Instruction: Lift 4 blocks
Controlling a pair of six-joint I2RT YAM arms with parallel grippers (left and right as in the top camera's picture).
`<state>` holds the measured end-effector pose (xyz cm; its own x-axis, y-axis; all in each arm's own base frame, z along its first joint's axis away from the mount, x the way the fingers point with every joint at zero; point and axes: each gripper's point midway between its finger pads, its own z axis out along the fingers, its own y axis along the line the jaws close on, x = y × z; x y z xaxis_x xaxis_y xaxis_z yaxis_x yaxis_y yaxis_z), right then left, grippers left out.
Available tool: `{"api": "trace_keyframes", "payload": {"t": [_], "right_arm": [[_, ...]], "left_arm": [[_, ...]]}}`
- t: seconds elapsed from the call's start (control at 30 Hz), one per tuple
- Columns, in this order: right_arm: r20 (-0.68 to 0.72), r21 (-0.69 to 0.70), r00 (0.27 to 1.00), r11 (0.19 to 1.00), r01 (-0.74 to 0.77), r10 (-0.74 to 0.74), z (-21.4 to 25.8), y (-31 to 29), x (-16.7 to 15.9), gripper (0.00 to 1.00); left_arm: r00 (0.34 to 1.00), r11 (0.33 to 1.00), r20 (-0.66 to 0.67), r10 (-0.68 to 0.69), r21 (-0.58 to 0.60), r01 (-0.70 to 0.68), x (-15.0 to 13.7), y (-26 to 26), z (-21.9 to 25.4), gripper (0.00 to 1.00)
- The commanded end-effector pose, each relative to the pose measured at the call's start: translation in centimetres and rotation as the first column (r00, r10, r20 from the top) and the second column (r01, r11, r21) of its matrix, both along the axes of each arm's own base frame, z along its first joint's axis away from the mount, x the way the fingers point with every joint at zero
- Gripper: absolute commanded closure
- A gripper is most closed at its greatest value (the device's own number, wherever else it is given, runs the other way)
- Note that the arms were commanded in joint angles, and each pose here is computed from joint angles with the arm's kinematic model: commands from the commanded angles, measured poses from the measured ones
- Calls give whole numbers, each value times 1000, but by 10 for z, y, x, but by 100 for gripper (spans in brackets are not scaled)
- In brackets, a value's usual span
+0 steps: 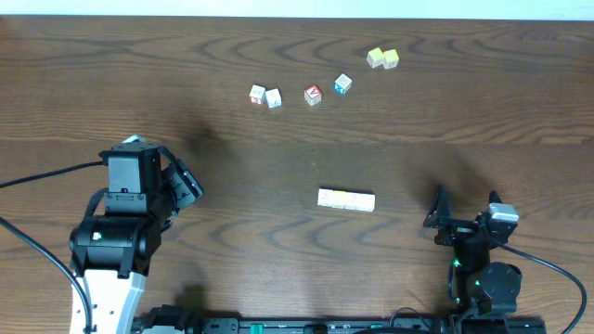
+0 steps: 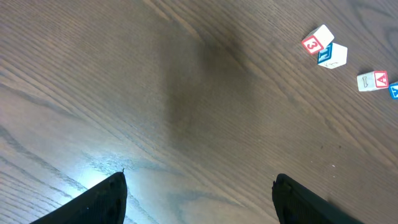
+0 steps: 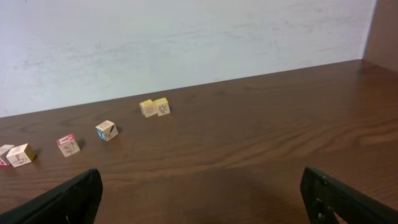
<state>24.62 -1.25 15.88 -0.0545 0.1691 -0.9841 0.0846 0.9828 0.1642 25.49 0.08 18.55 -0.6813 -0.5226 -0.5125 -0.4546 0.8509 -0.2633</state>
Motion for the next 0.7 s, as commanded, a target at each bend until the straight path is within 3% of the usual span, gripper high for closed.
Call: {"api": "trace_keyframes", "payload": {"t": [0.0,0.47,0.67], "right_arm": [[-1,-14,1000,1000,1,-1,0,-1,0,1],[-1,-14,1000,1000,1,-1,0,-1,0,1],[-1,-14,1000,1000,1,-1,0,-1,0,1]], "left_arm": [[1000,1000,11,22,-3,-22,1,3,5,25],[1000,1000,16,-15,23,15,-3,2,8,25],[997,999,76,-30,32,28,-23,3,9,25]]}}
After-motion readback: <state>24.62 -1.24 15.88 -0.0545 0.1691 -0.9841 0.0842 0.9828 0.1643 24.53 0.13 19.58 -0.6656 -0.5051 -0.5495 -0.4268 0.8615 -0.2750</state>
